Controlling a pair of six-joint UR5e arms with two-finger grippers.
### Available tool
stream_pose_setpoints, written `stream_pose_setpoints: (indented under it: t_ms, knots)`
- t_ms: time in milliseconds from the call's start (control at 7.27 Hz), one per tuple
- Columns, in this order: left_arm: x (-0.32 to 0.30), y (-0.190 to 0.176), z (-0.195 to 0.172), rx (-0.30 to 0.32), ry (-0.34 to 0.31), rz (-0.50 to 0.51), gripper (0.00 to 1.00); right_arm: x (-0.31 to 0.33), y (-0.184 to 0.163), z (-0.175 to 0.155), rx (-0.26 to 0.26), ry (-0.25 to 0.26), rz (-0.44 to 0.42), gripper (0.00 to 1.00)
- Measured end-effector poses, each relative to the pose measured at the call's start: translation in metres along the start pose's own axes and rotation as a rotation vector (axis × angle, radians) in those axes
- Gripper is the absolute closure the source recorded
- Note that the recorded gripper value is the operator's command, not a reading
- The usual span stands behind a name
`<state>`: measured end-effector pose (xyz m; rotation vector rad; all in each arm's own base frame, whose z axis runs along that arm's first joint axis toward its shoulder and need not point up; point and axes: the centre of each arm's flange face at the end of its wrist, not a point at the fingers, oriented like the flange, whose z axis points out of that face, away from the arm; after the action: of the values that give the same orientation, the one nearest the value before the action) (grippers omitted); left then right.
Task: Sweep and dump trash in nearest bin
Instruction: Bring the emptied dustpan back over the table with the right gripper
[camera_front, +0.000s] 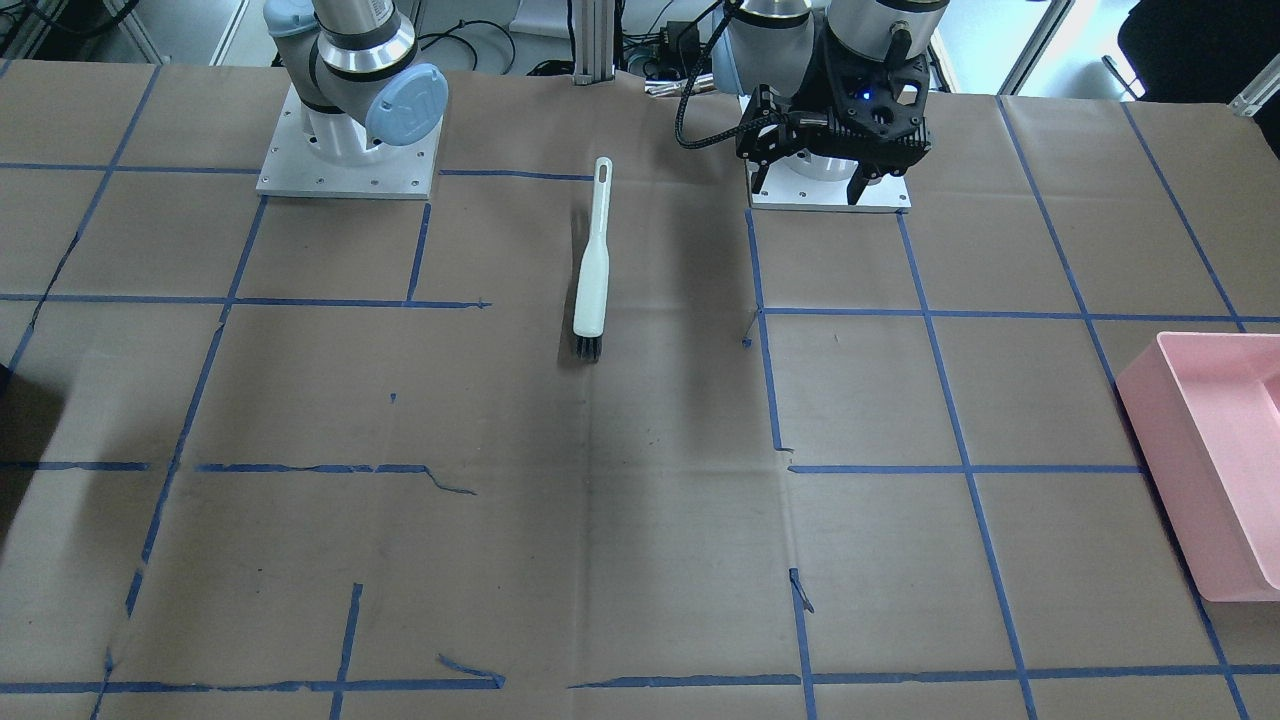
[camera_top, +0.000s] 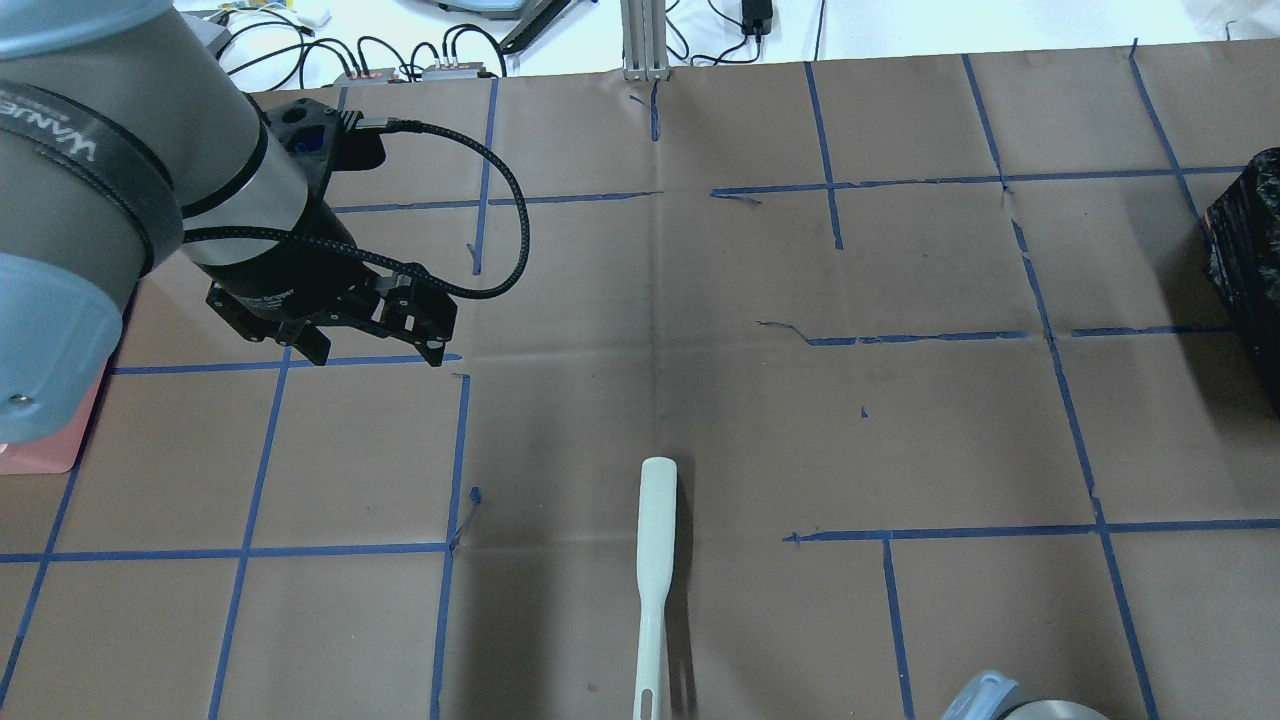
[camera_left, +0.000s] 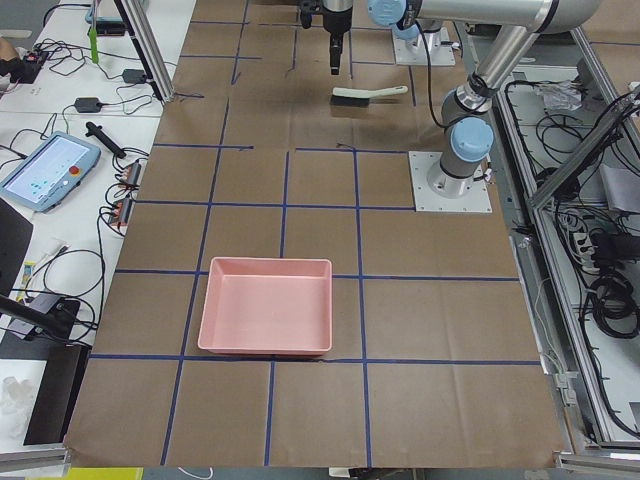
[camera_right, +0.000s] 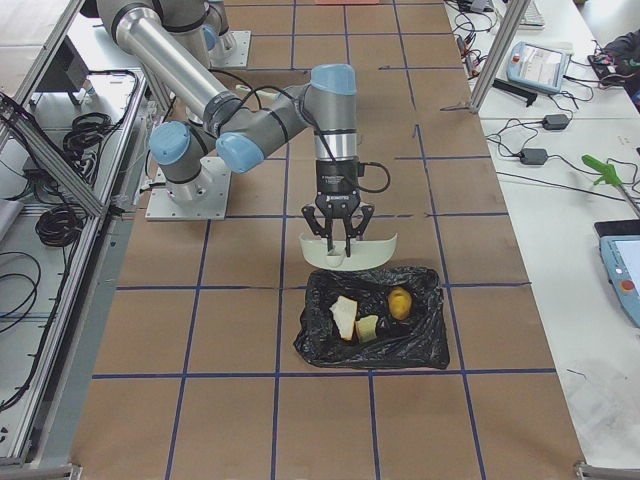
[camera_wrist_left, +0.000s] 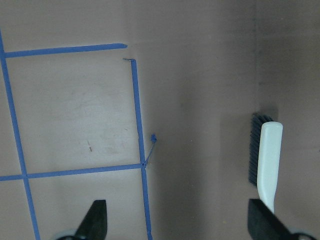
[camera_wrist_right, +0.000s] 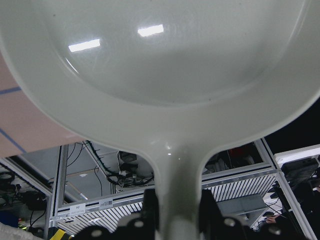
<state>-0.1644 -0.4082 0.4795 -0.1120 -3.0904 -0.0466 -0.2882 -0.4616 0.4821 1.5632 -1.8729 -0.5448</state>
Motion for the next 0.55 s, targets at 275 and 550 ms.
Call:
stream_pose_setpoints:
  t_ms: [275, 550]
  knots:
    - [0.0, 0.0, 0.001, -0.002, 0.003, -0.001, 0.0, 0.015, -0.037, -0.027, 0.061, 0.027, 0.052, 1.0]
    - [0.001, 0.0, 0.001, -0.002, 0.005, -0.001, 0.0, 0.017, -0.068, -0.044, 0.22, 0.015, 0.182, 1.0]
